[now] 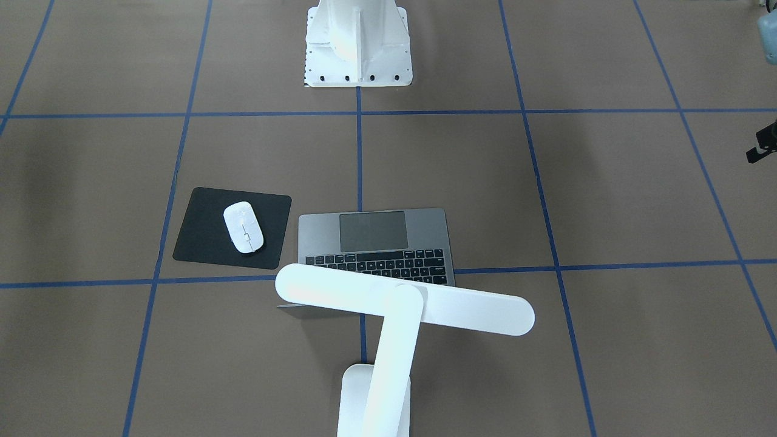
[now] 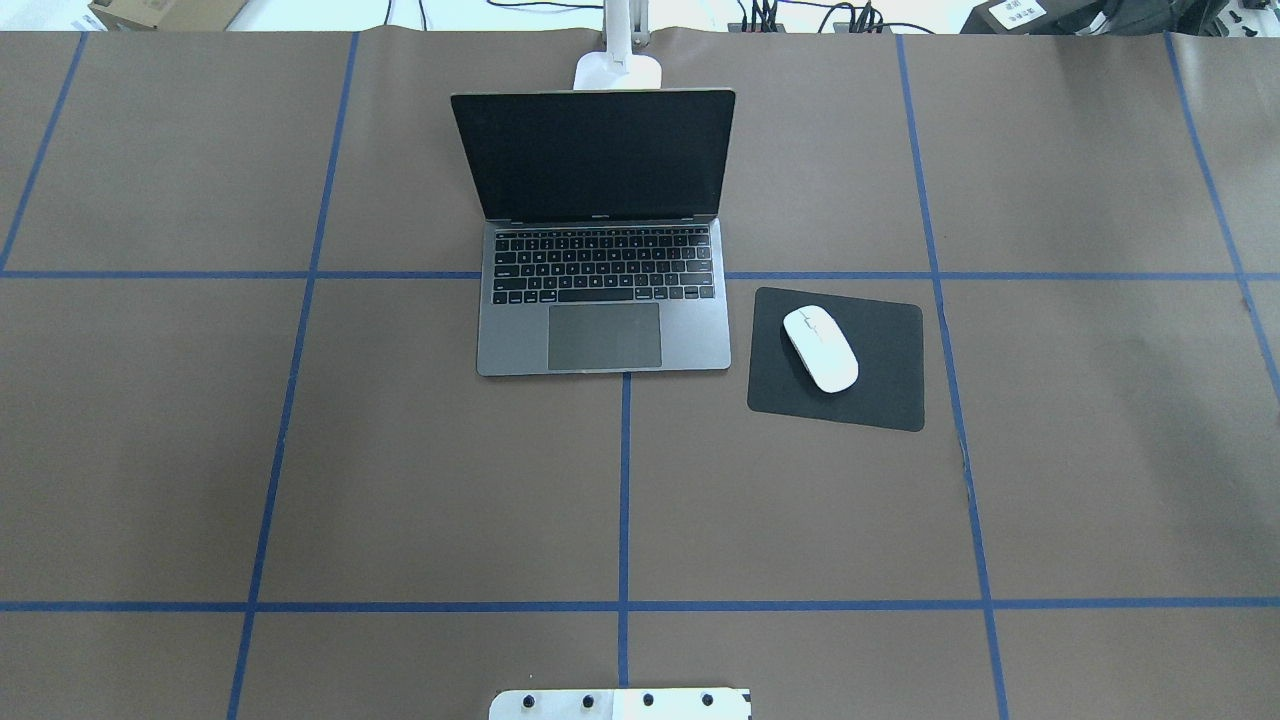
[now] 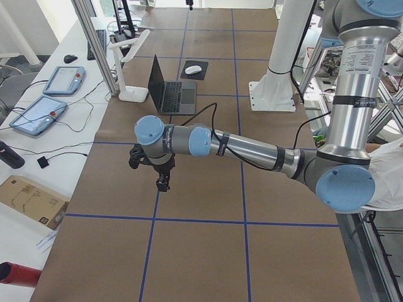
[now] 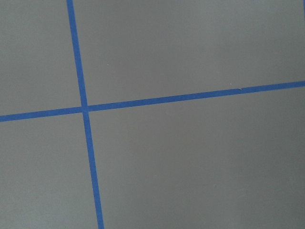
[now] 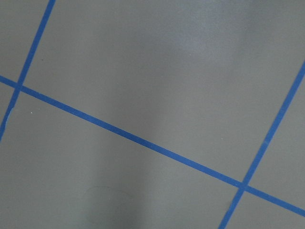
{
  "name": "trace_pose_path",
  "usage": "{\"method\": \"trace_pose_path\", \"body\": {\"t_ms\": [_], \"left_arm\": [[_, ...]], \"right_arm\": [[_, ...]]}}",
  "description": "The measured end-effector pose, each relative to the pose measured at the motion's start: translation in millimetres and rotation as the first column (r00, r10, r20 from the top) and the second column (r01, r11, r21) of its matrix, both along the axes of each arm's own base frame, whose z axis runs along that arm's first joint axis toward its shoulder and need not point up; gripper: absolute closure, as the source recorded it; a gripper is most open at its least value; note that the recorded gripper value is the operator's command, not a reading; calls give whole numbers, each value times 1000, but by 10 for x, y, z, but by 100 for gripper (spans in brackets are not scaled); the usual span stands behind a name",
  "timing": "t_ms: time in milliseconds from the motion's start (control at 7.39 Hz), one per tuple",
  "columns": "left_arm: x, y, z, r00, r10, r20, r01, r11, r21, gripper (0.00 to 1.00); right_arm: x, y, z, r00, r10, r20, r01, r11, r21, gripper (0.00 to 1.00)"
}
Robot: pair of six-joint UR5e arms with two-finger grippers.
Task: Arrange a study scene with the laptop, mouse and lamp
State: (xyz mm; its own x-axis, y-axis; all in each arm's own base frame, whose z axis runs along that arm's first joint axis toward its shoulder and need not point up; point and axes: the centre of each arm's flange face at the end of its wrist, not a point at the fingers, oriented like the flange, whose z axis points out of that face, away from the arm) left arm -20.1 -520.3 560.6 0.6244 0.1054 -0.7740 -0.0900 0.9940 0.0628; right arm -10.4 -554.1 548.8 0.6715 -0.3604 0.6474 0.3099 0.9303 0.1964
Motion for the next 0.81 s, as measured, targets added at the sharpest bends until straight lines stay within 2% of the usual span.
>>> {"method": "trace_pose_path", "body": {"t_ms": [406, 676, 812], "left_arm": [[-114, 83, 36, 1000, -16, 4, 16, 1000, 3, 0], [-159, 108, 85, 999, -21, 40, 21, 1000, 2, 0], [-195, 105, 108, 995, -22, 93, 21, 1000, 11, 1]], "right_arm": [[20, 197, 155, 1000, 1, 12, -1, 999, -51, 0], [52, 399, 81, 1000, 9, 11, -8, 1000, -30, 0], [55, 437, 19, 1000, 21, 14, -21, 999, -24, 0]]}}
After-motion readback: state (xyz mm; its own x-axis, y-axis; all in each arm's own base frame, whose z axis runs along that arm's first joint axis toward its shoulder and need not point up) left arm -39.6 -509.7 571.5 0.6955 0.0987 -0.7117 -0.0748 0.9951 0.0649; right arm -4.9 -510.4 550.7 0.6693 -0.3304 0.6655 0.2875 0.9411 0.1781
